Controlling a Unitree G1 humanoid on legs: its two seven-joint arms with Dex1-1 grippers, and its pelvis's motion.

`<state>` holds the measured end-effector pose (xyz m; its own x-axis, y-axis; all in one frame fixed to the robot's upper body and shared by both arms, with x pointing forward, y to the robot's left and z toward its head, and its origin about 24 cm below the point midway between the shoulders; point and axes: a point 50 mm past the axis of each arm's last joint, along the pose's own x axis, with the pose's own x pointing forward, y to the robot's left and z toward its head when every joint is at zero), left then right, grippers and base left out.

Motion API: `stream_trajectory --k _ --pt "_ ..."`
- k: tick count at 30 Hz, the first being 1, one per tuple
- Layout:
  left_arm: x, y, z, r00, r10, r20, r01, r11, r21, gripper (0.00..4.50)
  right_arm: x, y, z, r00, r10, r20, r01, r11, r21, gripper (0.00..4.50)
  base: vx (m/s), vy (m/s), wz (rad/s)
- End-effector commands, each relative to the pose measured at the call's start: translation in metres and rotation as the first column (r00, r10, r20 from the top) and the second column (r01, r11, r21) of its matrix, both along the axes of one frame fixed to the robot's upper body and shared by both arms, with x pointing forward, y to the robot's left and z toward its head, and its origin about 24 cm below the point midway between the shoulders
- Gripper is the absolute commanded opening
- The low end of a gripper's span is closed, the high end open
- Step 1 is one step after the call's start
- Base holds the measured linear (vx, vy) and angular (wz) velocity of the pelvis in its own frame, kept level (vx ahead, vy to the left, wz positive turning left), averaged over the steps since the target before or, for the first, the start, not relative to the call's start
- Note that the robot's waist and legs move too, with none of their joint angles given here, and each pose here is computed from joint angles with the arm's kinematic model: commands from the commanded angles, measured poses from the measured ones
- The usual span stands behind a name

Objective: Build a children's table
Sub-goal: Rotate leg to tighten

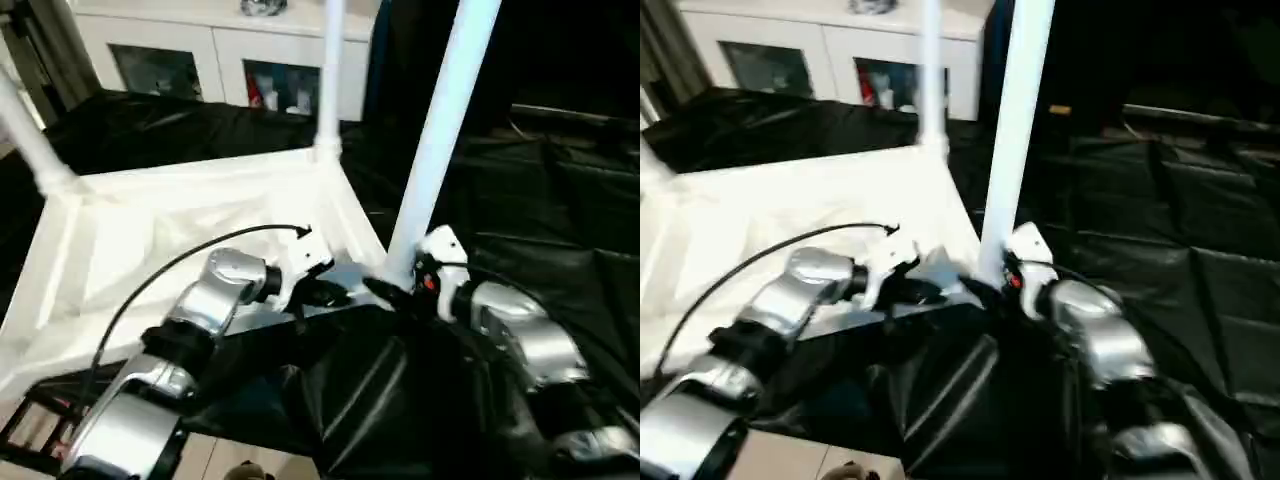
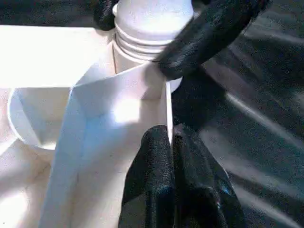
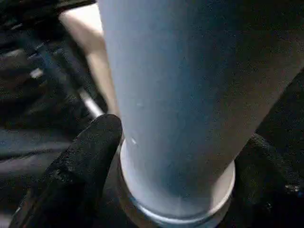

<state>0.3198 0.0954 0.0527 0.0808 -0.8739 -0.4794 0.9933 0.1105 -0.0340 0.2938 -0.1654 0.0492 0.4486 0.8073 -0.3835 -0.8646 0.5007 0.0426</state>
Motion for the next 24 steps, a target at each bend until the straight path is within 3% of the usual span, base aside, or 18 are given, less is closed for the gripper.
stream_trajectory --k 1,6,17,20,24 --pt "-0.004 -0.013 0.015 0.993 -0.108 0.047 0.111 0.992 -0.064 0.0 -0.01 0.005 -0.001 0.992 0.12 -0.036 -0.12 0.993 0.008 3.59 0.0 0.0 0.0" --pt "-0.009 -0.008 0.014 0.989 -0.141 0.036 0.143 0.989 -0.048 0.0 -0.015 -0.001 -0.001 0.988 0.153 -0.034 -0.154 0.987 -0.035 3.44 0.0 0.0 0.0" --pt "-0.01 -0.005 0.015 0.99 -0.137 0.038 0.139 0.989 -0.044 0.0 -0.016 0.009 -0.001 0.984 0.169 -0.052 -0.169 0.986 0.007 2.77 0.0 0.0 0.0" --pt "-0.007 -0.007 0.014 0.995 -0.088 0.045 0.09 0.995 -0.043 0.0 -0.012 0.012 -0.003 0.994 0.103 -0.047 -0.102 0.994 0.03 2.72 0.0 0.0 0.0" --pt "0.005 -0.015 0.012 0.996 0.047 0.072 -0.045 0.999 -0.029 0.0 0.003 0.019 -0.012 0.989 -0.134 -0.054 0.137 0.989 0.05 2.72 0.0 0.0 0.0"
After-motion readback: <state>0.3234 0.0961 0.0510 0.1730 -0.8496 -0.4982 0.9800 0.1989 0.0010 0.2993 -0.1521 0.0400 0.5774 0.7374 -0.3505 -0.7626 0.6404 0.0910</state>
